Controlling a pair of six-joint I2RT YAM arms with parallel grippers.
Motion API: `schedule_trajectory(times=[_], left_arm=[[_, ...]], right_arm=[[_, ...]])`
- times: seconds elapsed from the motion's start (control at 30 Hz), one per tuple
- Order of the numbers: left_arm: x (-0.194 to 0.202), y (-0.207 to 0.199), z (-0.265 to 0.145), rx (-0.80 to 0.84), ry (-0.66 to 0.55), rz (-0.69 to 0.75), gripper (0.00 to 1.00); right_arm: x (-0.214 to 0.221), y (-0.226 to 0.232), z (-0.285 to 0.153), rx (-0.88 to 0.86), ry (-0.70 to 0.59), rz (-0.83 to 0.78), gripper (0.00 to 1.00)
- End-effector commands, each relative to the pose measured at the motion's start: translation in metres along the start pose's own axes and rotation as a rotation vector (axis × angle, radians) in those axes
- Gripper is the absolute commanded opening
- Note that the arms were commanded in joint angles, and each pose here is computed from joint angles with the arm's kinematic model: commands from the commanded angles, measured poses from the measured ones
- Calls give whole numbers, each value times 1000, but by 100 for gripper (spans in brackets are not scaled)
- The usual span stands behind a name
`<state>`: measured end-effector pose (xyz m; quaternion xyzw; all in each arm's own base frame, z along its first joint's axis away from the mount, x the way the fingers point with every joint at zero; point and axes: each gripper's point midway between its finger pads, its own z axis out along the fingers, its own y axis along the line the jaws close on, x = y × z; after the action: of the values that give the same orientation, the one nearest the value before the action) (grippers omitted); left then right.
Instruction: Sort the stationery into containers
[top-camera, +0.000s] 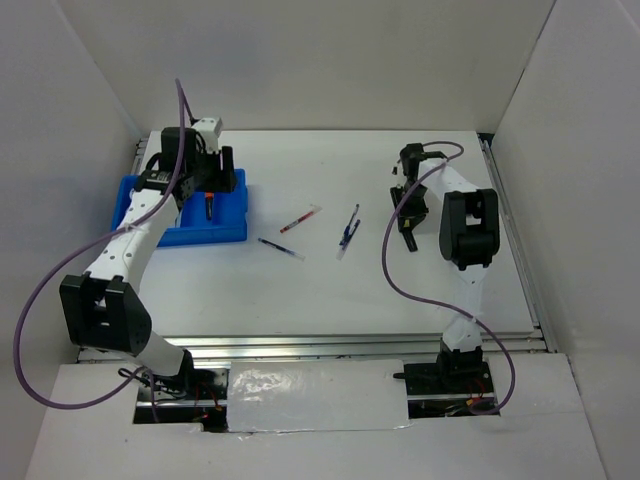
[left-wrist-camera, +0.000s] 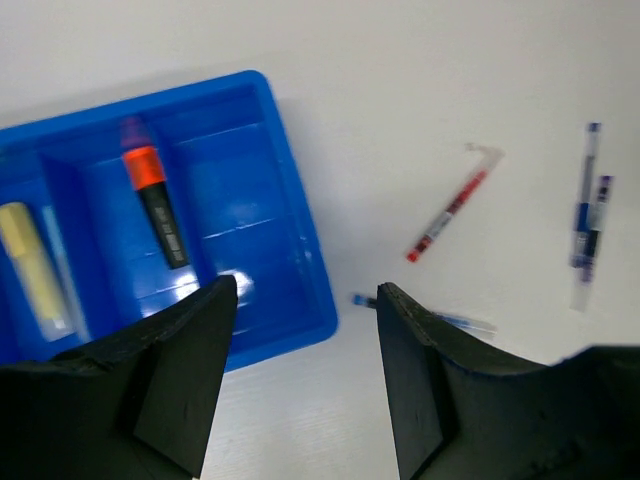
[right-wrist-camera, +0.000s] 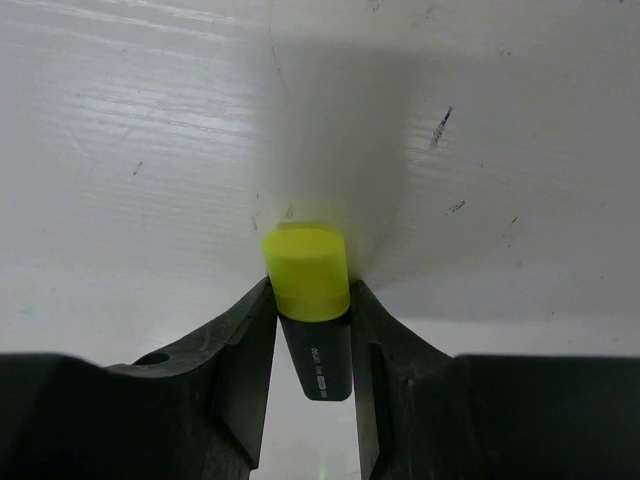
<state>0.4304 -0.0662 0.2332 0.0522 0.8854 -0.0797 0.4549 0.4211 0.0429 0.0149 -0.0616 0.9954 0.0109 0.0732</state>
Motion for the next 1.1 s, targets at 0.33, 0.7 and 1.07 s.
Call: schedule_trajectory(times=[0.33,0.7,1.07], left_arm=[[40,-147,-57,670,-77,-152,72],[47,-233,-36,727,23,-60,71],[52,-256,-26,737,47,-66,68]], right_arm=[[-27,124,-166,-597,-566,59,0],[-15,210,-222,-721,-656,138,0],[1,241,-236,-796,-605,160,0]])
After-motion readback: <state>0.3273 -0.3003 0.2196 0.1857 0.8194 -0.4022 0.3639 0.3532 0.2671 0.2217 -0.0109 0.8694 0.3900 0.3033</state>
